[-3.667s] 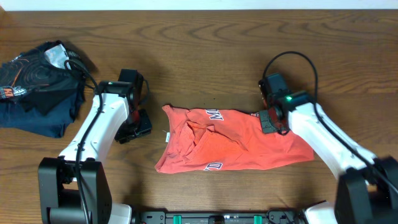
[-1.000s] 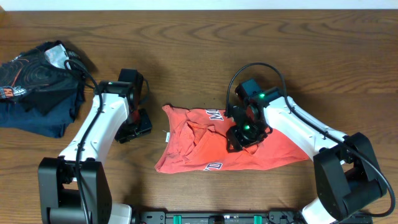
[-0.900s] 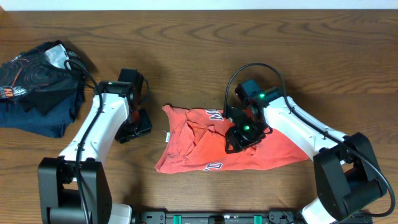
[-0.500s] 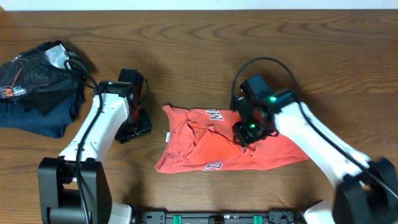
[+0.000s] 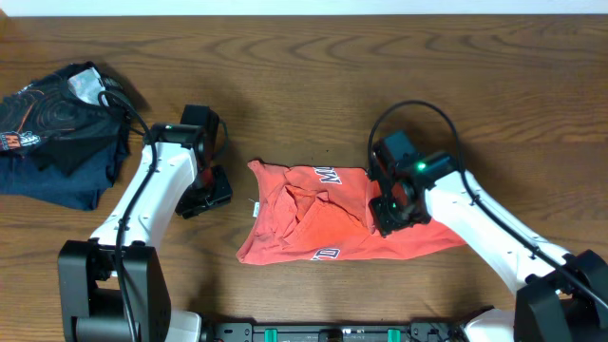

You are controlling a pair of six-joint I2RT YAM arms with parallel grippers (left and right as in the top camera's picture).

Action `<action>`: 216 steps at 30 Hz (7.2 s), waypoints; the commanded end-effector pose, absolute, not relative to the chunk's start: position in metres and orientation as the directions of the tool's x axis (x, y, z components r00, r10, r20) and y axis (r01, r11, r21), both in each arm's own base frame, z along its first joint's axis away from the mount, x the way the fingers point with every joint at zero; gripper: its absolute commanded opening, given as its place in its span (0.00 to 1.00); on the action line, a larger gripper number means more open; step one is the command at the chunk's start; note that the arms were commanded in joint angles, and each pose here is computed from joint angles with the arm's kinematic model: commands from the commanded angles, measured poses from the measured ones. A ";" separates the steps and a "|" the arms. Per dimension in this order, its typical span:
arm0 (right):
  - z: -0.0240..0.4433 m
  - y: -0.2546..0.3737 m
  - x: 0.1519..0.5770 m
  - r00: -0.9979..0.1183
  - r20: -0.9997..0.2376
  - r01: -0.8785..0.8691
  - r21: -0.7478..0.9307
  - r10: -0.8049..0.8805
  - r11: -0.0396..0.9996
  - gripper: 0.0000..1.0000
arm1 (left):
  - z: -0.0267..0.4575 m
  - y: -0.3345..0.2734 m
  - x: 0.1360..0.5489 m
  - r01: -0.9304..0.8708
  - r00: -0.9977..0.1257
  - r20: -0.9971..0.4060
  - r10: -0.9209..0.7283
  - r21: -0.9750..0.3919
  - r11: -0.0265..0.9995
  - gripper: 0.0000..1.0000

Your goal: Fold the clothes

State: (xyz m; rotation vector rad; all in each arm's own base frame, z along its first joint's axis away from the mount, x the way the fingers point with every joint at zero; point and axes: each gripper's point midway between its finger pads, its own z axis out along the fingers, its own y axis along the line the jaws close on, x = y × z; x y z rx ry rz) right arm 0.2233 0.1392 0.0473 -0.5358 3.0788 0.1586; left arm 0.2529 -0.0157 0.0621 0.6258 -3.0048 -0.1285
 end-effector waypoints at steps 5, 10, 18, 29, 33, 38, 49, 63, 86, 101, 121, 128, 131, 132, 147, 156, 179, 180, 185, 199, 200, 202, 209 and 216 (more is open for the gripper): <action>0.026 0.141 0.217 -0.951 -0.036 -0.310 0.093 -0.308 0.946 0.49 | 0.068 -0.015 0.257 -0.397 -0.916 0.031 -0.401 0.090 0.913 0.45; 0.025 0.142 0.221 -0.956 -0.053 -0.293 0.080 -0.290 0.953 0.22 | 0.068 -0.015 0.257 -0.397 -0.916 0.031 -0.401 0.090 0.913 0.45; 0.024 0.127 0.218 -0.975 -0.031 -0.221 0.011 -0.221 0.975 0.01 | 0.068 -0.015 0.257 -0.397 -0.916 0.031 -0.401 0.090 0.913 0.45; 0.027 0.140 0.246 -0.980 -0.149 -0.138 0.046 -0.129 0.989 0.39 | 0.068 -0.015 0.257 -0.397 -0.916 0.030 -0.401 0.089 0.913 0.45; 0.030 0.147 0.259 -0.974 -0.205 -0.108 0.070 -0.092 0.992 0.38 | 0.068 -0.015 0.257 -0.397 -0.916 0.031 -0.401 0.090 0.913 0.45; 0.028 0.132 0.257 -0.976 -0.199 -0.084 -0.003 -0.083 0.996 0.32 | 0.068 -0.015 0.257 -0.397 -0.916 0.031 -0.401 0.090 0.913 0.45; 0.026 0.122 0.253 -0.980 -0.187 -0.054 -0.044 -0.061 0.998 0.30 | 0.068 -0.015 0.257 -0.397 -0.916 0.031 -0.401 0.090 0.913 0.45; 0.016 0.121 0.243 -0.985 -0.166 -0.043 -0.035 -0.048 0.998 0.01 | 0.068 -0.015 0.257 -0.397 -0.916 0.031 -0.401 0.090 0.913 0.45; 0.031 0.145 0.188 -0.974 0.013 -0.223 0.112 -0.226 0.968 0.01 | 0.068 -0.015 0.260 -0.398 -0.916 0.020 -0.401 0.084 0.913 0.45; 0.033 0.161 0.213 -0.962 -0.113 -0.260 0.117 -0.247 0.959 0.37 | 0.067 -0.015 0.259 -0.398 -0.916 0.025 -0.401 0.087 0.913 0.45; 0.063 0.114 0.240 -0.961 -0.257 -0.097 -0.049 -0.106 0.994 0.33 | 0.067 -0.015 0.256 -0.397 -0.915 0.037 -0.401 0.092 0.913 0.51; 0.035 0.101 0.238 -0.980 -0.183 -0.058 -0.078 -0.072 0.995 0.30 | 0.063 -0.030 0.253 -0.395 -0.915 0.082 -0.395 0.014 0.919 0.56; 0.019 0.105 0.237 -0.986 -0.151 -0.065 -0.070 -0.075 0.995 0.29 | 0.059 -0.038 0.251 -0.370 -0.925 0.101 -0.365 -0.030 0.929 0.56; 0.014 0.107 0.236 -0.987 -0.139 -0.067 -0.066 -0.075 0.996 0.29 | 0.057 -0.042 0.251 -0.354 -0.932 0.109 -0.347 -0.056 0.934 0.57; -0.013 0.107 0.236 -0.993 -0.079 -0.079 -0.091 -0.087 0.993 0.29 | 0.059 -0.093 0.267 -0.065 -0.998 0.036 -0.056 -0.346 0.936 0.67; -0.013 0.107 0.236 -0.993 -0.082 -0.078 -0.090 -0.086 0.993 0.29 | 0.059 -0.109 0.269 0.000 -1.000 0.020 0.009 -0.410 0.912 0.79; -0.013 0.107 0.236 -0.993 -0.080 -0.079 -0.090 -0.086 0.993 0.30 | -0.008 -0.146 0.244 0.021 -0.963 0.229 0.141 -0.459 0.888 0.79; -0.013 0.107 0.236 -0.993 -0.080 -0.079 -0.090 -0.086 0.993 0.30 | -0.010 -0.148 0.241 0.027 -0.960 0.236 0.151 -0.458 0.889 0.77; -0.013 0.106 0.235 -0.993 -0.076 -0.079 -0.092 -0.086 0.993 0.30 | -0.013 -0.155 0.240 0.051 -0.957 0.231 0.175 -0.458 0.887 0.50; -0.003 0.112 0.245 -0.990 -0.105 -0.084 -0.080 -0.092 0.993 0.33 | 0.015 -0.077 0.278 -0.094 -0.986 0.157 -0.052 -0.271 0.958 0.08; 0.003 0.114 0.249 -0.989 -0.118 -0.082 -0.073 -0.091 0.994 0.34 | 0.016 -0.075 0.279 -0.101 -0.986 0.152 -0.061 -0.271 0.957 0.08; 0.021 0.120 0.260 -0.983 -0.158 -0.080 -0.055 -0.088 0.995 0.37 | 0.020 -0.066 0.281 -0.117 -0.987 0.139 -0.083 -0.257 0.959 0.08; 0.092 0.135 0.288 -0.945 -0.293 -0.149 -0.017 -0.147 0.989 0.42 | 0.032 -0.036 0.285 -0.169 -0.983 0.094 -0.156 -0.154 0.973 0.08; 0.109 0.106 0.292 -0.946 -0.312 -0.071 -0.055 -0.085 0.996 0.41 | 0.066 0.012 0.300 -0.287 -0.958 -0.022 -0.287 0.008 0.958 0.09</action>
